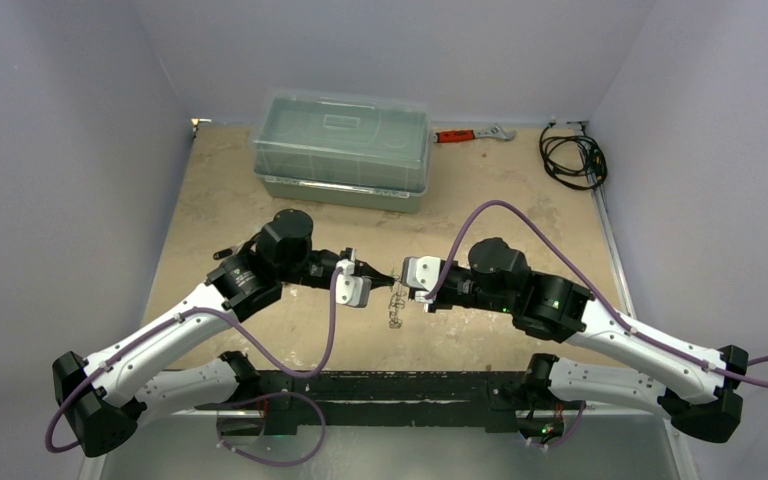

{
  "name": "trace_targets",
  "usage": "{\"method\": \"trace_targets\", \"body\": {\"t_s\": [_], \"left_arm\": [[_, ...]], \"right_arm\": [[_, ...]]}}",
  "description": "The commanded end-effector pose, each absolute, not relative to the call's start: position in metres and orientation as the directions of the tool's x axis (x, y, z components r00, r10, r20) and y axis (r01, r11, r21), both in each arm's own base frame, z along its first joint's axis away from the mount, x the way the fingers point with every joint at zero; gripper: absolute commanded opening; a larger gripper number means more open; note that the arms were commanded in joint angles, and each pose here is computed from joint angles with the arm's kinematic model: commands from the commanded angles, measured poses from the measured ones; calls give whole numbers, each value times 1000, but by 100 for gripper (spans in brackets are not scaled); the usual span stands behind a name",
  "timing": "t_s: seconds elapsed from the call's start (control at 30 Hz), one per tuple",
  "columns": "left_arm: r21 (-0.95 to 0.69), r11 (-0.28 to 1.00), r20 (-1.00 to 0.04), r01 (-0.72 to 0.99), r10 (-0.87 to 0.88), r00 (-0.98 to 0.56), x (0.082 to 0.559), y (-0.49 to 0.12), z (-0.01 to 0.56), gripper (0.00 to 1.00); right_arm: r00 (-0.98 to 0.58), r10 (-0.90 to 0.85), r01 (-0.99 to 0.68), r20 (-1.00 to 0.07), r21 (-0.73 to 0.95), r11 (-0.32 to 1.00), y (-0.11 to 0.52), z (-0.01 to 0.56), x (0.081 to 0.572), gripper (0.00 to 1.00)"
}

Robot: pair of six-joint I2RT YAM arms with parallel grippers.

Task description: Put the keys on the keyring

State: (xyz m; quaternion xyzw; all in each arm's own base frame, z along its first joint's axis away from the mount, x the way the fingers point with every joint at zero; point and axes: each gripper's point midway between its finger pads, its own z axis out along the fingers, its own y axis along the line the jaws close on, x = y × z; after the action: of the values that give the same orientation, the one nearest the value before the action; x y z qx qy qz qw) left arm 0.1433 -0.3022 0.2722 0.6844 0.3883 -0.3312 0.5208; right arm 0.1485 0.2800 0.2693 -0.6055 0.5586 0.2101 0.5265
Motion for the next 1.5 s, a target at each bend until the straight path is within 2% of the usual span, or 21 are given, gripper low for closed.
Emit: {"method": "trace_targets", "body": {"t_s": [0.0, 0.6, 0.67, 0.73, 0.77, 0.8, 0.87, 1.07, 1.2, 1.47], "left_arm": [[493, -158, -840, 856, 170, 515, 144, -303, 284, 0], [521, -112, -827, 846, 181, 533, 152, -301, 288, 0], [536, -90, -820, 839, 180, 543, 155, -300, 291, 13], [549, -69, -815, 833, 176, 552, 156, -298, 295, 35], [554, -56, -814, 831, 175, 554, 157, -297, 297, 43], [559, -46, -811, 828, 174, 558, 158, -297, 298, 49], [563, -32, -810, 826, 178, 559, 160, -295, 298, 55], [562, 12, -818, 827, 159, 553, 166, -297, 297, 55], [546, -4, -830, 838, 136, 541, 166, -303, 292, 54], [535, -5, -840, 845, 104, 533, 168, -309, 296, 44]], "right_arm": [[341, -382, -867, -859, -444, 227, 281, 311, 152, 0], [342, -379, -867, -860, -444, 225, 281, 311, 150, 0], [342, -379, -866, -860, -445, 228, 280, 311, 150, 0], [343, -377, -866, -860, -446, 228, 281, 312, 150, 0], [344, -377, -865, -860, -446, 230, 281, 312, 151, 0], [344, -377, -864, -860, -447, 232, 280, 312, 151, 0], [346, -375, -863, -860, -449, 233, 281, 313, 151, 0], [350, -369, -857, -861, -453, 245, 280, 316, 153, 0], [358, -355, -849, -863, -460, 262, 278, 323, 154, 0], [372, -330, -842, -868, -465, 274, 276, 331, 152, 0]]}}
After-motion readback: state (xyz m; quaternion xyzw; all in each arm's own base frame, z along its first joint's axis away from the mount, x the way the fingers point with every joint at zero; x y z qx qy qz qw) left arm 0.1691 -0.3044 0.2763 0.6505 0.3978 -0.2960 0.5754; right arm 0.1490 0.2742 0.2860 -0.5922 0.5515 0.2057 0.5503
